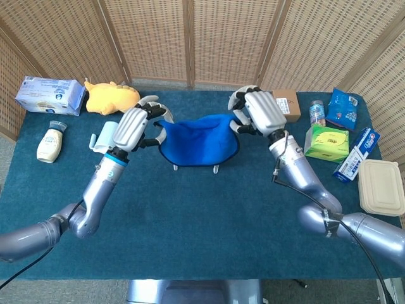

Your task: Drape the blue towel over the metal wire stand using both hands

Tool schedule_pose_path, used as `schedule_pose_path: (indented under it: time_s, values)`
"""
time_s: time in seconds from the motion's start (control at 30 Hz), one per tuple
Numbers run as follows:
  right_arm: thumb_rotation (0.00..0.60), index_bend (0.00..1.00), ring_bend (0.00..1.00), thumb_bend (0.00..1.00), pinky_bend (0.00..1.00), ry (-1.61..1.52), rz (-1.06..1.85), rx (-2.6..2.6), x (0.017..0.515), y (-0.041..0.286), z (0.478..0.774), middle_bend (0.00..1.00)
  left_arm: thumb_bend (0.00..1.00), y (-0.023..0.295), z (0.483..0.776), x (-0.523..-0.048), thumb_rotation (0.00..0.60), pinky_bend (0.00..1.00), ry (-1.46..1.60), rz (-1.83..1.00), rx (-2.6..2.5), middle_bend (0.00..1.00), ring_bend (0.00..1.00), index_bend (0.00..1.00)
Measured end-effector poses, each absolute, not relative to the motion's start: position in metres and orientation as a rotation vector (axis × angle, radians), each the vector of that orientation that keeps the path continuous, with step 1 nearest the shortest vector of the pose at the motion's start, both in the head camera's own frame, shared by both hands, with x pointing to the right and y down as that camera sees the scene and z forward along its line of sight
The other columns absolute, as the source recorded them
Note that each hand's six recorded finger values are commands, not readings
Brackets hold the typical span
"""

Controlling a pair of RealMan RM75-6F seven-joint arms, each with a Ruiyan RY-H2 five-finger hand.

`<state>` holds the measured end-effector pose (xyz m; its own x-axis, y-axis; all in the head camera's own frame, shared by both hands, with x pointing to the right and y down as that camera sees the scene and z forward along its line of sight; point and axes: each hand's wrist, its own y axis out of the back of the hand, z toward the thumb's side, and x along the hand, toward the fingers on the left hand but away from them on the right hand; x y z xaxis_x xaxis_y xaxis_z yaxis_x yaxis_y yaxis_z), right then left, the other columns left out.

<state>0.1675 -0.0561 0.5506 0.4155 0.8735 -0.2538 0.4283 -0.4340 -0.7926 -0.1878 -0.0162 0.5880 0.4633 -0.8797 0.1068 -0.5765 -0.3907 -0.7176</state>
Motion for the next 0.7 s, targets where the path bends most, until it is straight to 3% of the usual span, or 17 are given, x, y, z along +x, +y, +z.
schedule_pose_path:
  time_s: [0.7]
  values:
    - [0.600,1.00,0.31,0.35,0.24,-1.135,1.012,-1.984,0.184,-0.080,0.581,0.49,0.59,-0.044,0.634,-0.166,0.600,0.16,1.250,-0.728,-2.130,0.48,0.36,0.77]
